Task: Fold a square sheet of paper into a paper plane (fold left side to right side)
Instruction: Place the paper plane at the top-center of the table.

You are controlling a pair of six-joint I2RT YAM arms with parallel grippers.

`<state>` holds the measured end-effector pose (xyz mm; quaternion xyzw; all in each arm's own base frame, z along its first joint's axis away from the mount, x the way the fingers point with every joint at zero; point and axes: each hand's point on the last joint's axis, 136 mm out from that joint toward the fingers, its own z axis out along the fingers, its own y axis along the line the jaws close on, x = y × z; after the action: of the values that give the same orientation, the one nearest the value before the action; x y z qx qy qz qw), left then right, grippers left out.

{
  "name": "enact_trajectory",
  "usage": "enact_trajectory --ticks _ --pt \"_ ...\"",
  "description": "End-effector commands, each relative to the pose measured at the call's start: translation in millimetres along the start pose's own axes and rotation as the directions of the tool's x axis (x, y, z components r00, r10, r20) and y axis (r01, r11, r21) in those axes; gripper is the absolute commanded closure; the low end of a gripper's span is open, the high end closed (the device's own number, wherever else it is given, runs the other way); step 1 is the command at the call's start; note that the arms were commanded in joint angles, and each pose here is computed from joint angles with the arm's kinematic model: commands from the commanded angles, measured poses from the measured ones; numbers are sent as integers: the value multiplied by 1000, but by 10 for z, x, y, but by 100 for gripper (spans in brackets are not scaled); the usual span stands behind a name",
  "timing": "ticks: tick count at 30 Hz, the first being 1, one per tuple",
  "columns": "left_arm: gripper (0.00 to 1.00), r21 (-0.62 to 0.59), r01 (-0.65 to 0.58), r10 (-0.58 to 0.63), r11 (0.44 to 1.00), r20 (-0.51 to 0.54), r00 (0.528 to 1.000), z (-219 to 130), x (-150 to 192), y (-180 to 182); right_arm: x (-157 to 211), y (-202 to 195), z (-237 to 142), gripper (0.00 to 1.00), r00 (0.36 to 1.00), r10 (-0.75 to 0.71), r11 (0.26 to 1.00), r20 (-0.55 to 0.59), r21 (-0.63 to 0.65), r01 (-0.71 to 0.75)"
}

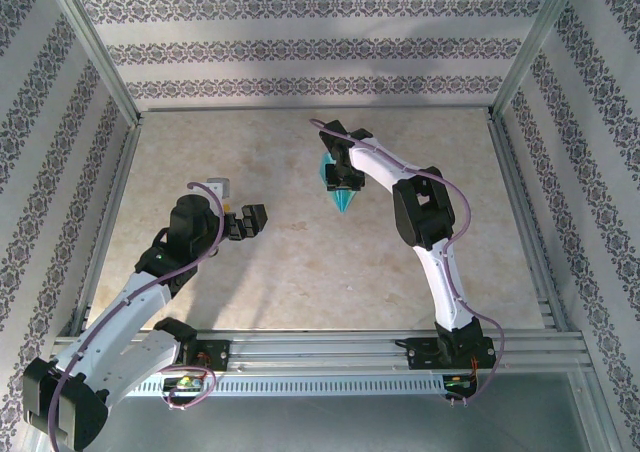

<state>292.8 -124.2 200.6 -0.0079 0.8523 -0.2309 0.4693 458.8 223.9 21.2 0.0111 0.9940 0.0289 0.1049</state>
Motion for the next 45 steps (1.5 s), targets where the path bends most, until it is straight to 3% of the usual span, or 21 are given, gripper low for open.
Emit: enact_trajectory --ticks 1,31,43,45 --pt "0 5 -5 5 1000 14 1000 -29 -84 -12 6 12 -214 55 999 -31 999 28 16 31" --pt "0 7 11 -11 1000 33 999 -58 -136 -27 -10 69 -715 40 987 -91 996 131 29 88" --pt "0 -54 59 -56 997 54 997 -101 -204 75 101 -64 -1319 21 953 -130 991 274 37 125" --pt "0 -63 70 -66 996 57 996 -116 -216 89 147 -111 -1445 12 945 -129 992 299 32 125"
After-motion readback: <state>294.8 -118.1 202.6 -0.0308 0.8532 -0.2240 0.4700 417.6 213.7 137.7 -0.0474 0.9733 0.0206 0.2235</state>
